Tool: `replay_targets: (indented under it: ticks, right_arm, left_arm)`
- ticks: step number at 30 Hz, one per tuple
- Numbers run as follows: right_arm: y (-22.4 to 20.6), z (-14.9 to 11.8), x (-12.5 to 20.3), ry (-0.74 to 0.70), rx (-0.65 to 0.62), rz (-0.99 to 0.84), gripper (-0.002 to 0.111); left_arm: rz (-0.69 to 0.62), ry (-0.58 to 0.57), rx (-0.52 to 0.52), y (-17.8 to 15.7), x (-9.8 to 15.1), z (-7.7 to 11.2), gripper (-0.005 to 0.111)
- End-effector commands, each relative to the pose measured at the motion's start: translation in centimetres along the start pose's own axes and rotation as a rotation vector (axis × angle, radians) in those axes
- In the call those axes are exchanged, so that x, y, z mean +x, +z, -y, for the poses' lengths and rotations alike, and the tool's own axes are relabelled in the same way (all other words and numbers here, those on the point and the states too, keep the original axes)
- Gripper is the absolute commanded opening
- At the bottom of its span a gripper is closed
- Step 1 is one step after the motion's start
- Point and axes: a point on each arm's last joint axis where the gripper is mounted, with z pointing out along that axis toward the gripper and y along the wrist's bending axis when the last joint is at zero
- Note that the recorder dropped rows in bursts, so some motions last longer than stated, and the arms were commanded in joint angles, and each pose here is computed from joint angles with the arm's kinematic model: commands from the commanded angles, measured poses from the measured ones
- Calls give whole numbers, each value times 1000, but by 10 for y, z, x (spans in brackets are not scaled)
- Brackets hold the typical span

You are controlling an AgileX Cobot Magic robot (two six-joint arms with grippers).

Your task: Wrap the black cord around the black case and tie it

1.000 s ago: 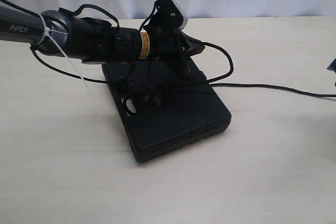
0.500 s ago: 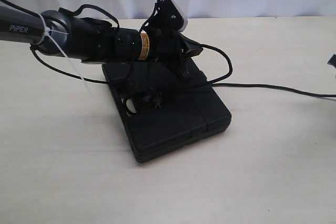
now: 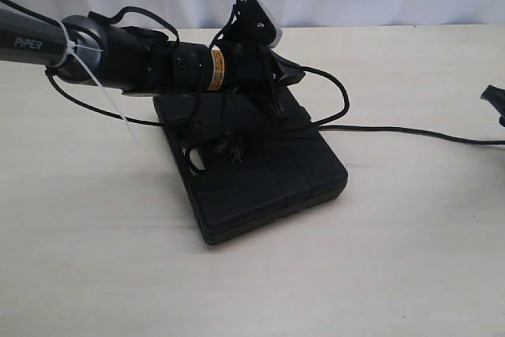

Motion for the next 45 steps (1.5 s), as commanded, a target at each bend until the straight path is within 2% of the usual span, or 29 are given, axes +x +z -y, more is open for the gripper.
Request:
replay_targets:
  ticks: [1, 6, 9, 12, 16, 18, 21, 24, 28, 30, 32, 37, 43, 45]
  right_arm:
    - [0, -13, -10, -22, -95, 2, 5]
    - [-13, -33, -15, -191, -297, -23, 4]
    - [-28, -41, -19, -402, -423, -9, 4]
    - [-52, -53, -19, -628, -620, 19, 4]
    - [-96, -70, -8, -954, -1021, 97, 4]
    - [-110, -76, 1, -1069, -1109, 147, 4]
    - [-126, -90, 22, -1263, -1172, 230, 4]
    - [-134, -103, 40, -1397, -1167, 276, 4]
    - [-131, -116, 48, -1434, -910, 289, 4]
    - [-133, -121, 54, -1480, -848, 311, 4]
    - [-138, -127, 63, -1543, -856, 333, 4]
    - [-153, -141, 83, -1661, -870, 390, 4]
    - [-160, -147, 91, -1698, -891, 409, 4]
    - [-165, -148, 95, -1714, -961, 412, 4]
  left_arm:
    - [12, 10, 2, 0, -4, 0, 0]
    - [13, 0, -2, 0, -3, -1, 0]
    - [15, -31, -7, -1, -4, -3, 0]
    - [23, -87, -29, -8, -6, -11, 0]
    - [21, -183, -52, -21, -6, -27, 0]
    - [25, -217, -39, -26, -3, -34, 0]
    - [56, -267, 21, -36, 1, -43, 0]
    - [91, -308, 59, -44, 2, -49, 0]
    - [107, -291, 99, -47, 2, -48, 0]
    - [124, -283, 129, -47, 0, -46, 0]
    - [140, -275, 157, -47, -2, -43, 0]
    - [120, -272, 139, -45, -1, -42, 0]
    - [119, -275, 130, -45, -1, -43, 0]
    - [102, -281, 100, -44, 1, -45, 0]
